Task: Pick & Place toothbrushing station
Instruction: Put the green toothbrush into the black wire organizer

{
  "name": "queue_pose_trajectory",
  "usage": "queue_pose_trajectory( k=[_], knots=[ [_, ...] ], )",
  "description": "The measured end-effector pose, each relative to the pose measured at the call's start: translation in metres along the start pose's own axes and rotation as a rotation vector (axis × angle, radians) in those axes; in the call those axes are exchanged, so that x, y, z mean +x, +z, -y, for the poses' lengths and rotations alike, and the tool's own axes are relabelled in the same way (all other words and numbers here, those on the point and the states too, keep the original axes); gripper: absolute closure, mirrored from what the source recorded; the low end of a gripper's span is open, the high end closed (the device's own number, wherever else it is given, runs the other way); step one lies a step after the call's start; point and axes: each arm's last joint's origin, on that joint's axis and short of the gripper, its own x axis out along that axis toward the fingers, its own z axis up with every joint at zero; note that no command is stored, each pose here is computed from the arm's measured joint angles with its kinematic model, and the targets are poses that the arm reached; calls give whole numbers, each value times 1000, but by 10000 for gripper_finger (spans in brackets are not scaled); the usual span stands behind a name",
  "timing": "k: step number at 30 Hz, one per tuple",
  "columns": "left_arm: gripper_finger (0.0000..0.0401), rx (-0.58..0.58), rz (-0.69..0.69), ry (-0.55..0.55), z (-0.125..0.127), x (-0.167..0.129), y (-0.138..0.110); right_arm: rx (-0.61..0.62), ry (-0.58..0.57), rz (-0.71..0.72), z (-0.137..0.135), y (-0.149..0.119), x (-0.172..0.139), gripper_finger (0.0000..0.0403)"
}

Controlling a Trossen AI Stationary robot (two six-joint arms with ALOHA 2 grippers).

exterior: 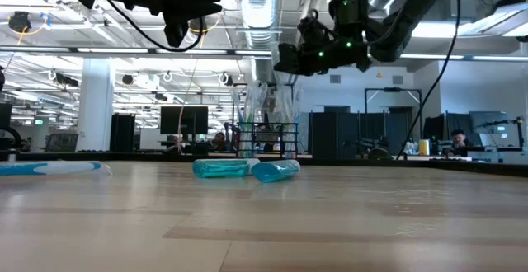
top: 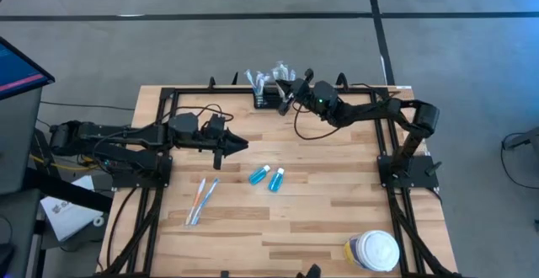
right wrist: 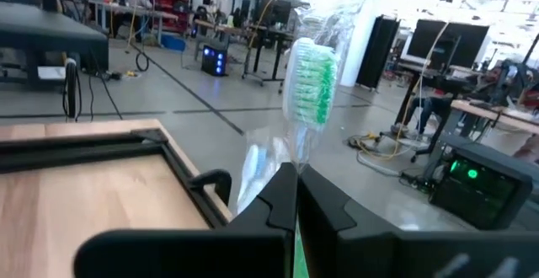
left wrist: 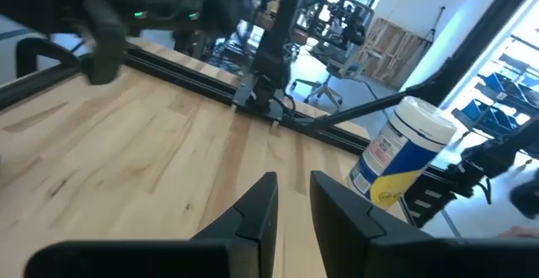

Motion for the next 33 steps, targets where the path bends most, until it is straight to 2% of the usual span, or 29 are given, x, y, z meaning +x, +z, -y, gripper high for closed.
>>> queue_pose_trajectory(
  k=[11, 22, 33],
  knots=[
    [334, 45, -20, -51, 12, 1, -5, 4, -35, 7, 10, -7, 5, 403],
    [334, 64, -7, -20, 14, 1, -5, 25, -62, 38, 22, -1, 5, 403],
    [334, 64, -6, -20, 14, 1, -5, 44, -52, -23, 25, -15, 8, 403]
  ],
)
